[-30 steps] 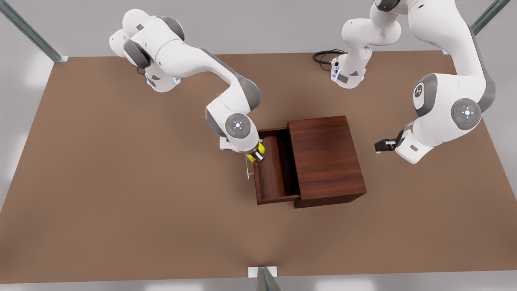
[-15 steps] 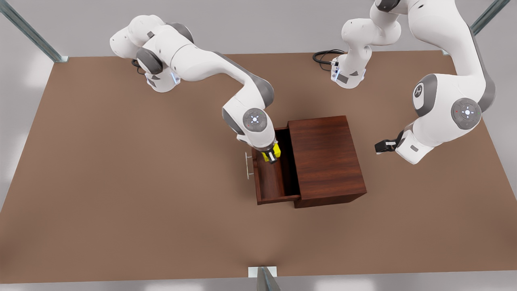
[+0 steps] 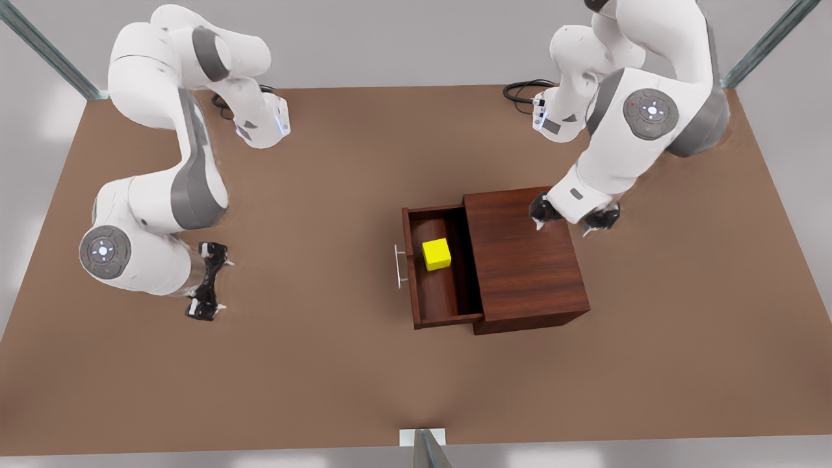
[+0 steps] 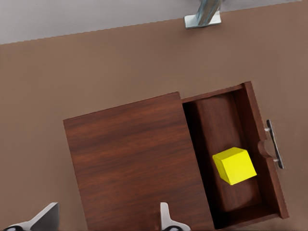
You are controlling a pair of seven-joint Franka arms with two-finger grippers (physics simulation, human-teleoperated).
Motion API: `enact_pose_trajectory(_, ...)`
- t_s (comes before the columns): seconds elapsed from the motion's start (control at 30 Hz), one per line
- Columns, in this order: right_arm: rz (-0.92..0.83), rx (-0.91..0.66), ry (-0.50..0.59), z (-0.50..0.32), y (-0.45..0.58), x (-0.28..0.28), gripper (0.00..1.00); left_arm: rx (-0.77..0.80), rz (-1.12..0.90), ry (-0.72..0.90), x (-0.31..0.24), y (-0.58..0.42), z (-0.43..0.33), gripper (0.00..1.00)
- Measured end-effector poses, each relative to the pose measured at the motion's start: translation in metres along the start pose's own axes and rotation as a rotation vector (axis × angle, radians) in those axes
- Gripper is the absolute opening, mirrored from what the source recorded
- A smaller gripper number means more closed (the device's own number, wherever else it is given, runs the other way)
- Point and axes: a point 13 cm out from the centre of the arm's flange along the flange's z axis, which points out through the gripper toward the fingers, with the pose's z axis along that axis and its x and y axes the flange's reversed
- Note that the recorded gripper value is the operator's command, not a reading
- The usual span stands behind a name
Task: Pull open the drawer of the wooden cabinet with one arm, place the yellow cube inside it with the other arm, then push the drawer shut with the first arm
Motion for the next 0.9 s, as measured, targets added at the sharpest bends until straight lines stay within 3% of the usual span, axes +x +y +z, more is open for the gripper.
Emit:
enact_pose_trajectory(0.07, -0.051, 0.047, -0.029, 0.021, -0.036, -0.085, 1.00, 0.016, 0.068, -0.051, -0.010, -0.113, 0.008, 1.00)
enact_pose_trajectory(0.13, -0.169, 0.033, -0.043, 0.027, -0.056, -0.121, 1.00, 0.025, 0.065, -0.089, -0.006, -0.189, 0.030, 1.00)
enact_pose_trajectory(0.47, -0.809, -0.023, -0.081, 0.018, -0.042, -0.117, 1.00, 0.104, -0.214, -0.340, -0.044, -0.343, 0.187, 1.00)
enact_pose_trajectory(0.67, -1.046, -0.022, -0.089, 0.018, -0.038, -0.116, 1.00, 0.151, -0.341, -0.378, -0.042, -0.371, 0.244, 1.00)
enact_pose_trajectory(0.9, -1.245, -0.013, -0.093, 0.021, -0.036, -0.110, 1.00, 0.089, -0.412, -0.394, -0.034, -0.367, 0.305, 1.00)
